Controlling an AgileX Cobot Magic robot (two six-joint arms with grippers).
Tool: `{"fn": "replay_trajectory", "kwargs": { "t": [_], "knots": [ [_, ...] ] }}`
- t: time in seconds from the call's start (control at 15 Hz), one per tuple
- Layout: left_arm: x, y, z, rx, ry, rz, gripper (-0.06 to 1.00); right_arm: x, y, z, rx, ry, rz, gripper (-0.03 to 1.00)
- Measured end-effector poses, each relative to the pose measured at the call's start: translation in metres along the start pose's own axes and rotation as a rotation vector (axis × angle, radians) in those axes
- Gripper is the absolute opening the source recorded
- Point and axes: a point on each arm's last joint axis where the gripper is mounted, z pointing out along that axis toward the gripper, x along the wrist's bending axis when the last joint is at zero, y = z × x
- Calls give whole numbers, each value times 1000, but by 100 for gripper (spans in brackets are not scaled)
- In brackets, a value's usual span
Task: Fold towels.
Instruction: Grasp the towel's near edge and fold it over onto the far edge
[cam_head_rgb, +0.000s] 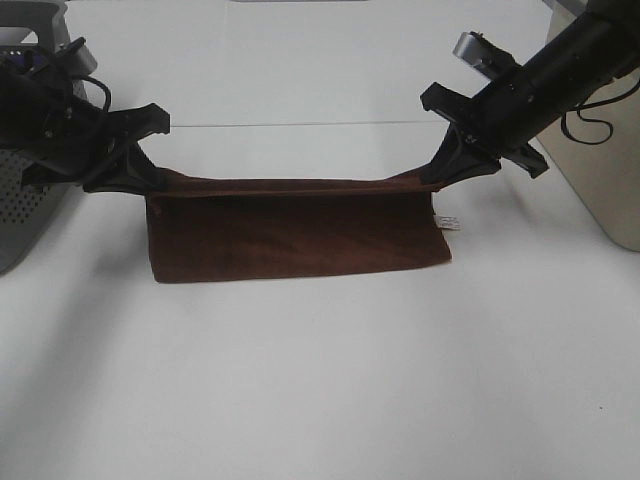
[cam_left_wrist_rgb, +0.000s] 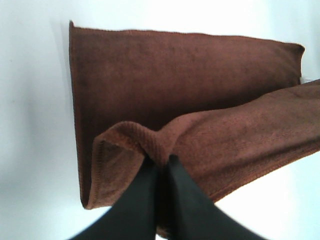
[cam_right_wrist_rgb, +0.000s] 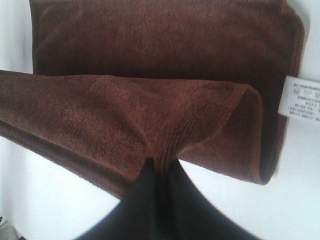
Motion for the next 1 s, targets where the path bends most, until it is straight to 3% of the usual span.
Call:
{"fn": "replay_trajectory", "kwargs": {
  "t": [0.33,0.67,0.73,0.87,1.0],
  "knots": [
    [9,9,49,41,28,7,1,-22,16,31,-53,-56,15,2],
    [19,11,78,17,65,-12,3,-43,18,64,-77,-97,51,2],
    [19,10,82,12,70,-16,7,-47,18,68,-80,-110,49,4],
    [17,10,86,-16,88,18,24,-57,20,69,-109,-145,46,19],
    [9,7,88,-15,86,74,57,-59,23,67,-130,-124,84,46]
  ]
}}
